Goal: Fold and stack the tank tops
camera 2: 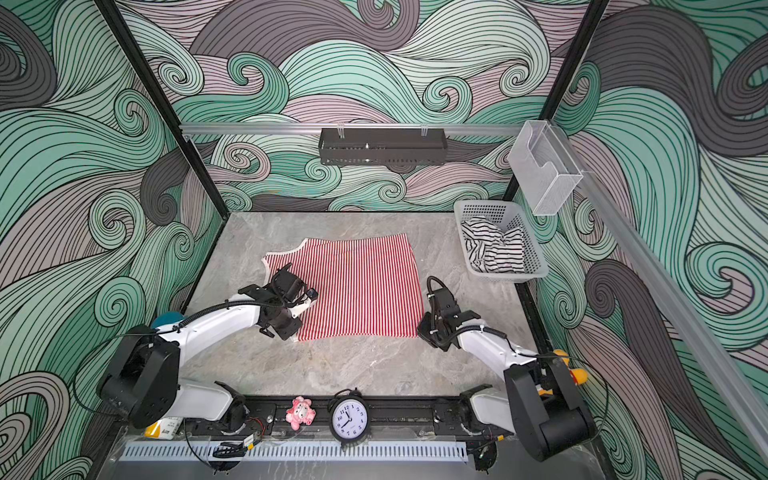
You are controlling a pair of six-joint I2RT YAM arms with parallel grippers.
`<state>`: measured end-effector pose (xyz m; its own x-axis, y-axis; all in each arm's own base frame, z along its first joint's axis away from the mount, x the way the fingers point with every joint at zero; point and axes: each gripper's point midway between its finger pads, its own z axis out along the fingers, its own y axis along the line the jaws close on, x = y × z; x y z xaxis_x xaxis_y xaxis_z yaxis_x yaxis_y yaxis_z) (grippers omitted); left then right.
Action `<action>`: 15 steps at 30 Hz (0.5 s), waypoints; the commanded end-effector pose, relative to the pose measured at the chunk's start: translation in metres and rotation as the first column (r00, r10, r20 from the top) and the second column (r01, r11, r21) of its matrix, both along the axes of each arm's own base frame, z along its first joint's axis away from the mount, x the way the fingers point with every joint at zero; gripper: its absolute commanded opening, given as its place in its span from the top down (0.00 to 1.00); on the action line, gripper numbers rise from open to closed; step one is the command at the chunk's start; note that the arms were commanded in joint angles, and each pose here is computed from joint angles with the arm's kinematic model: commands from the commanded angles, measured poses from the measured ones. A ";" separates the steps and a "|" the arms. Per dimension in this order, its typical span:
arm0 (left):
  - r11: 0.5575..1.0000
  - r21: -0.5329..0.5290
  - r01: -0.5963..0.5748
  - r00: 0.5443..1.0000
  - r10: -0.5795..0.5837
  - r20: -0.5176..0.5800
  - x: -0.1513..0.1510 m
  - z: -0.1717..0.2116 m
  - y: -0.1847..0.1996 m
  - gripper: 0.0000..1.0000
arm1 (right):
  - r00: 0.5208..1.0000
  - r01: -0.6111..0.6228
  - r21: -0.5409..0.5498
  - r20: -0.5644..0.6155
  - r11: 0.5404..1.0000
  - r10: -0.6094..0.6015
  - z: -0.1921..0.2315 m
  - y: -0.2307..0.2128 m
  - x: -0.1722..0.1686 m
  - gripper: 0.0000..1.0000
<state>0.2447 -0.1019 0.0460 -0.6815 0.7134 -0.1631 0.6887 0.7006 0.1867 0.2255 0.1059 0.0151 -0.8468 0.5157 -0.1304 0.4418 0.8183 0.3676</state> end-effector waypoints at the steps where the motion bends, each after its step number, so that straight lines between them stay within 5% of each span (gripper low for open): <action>1: 1.000 0.004 0.025 1.000 -0.025 -0.013 -0.006 -0.001 -0.002 0.54 | 1.000 0.005 0.007 -0.006 1.000 -0.005 0.004 0.001 0.001 0.86; 8: 0.998 0.016 0.053 0.998 -0.052 -0.038 -0.015 -0.007 -0.005 0.54 | 1.000 -0.002 0.029 0.016 1.000 0.001 0.011 0.007 0.006 1.00; 15: 0.997 0.011 0.080 0.996 -0.079 -0.037 -0.019 -0.009 -0.009 0.52 | 0.999 -0.012 0.038 0.047 0.999 0.010 0.024 0.009 0.011 1.00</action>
<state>0.2285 -0.1080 0.0357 -0.6474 0.7514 -0.1276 0.7313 0.6596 0.1735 0.2305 0.1115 0.0245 -0.8479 0.5138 -0.1305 0.4309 0.8115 0.3946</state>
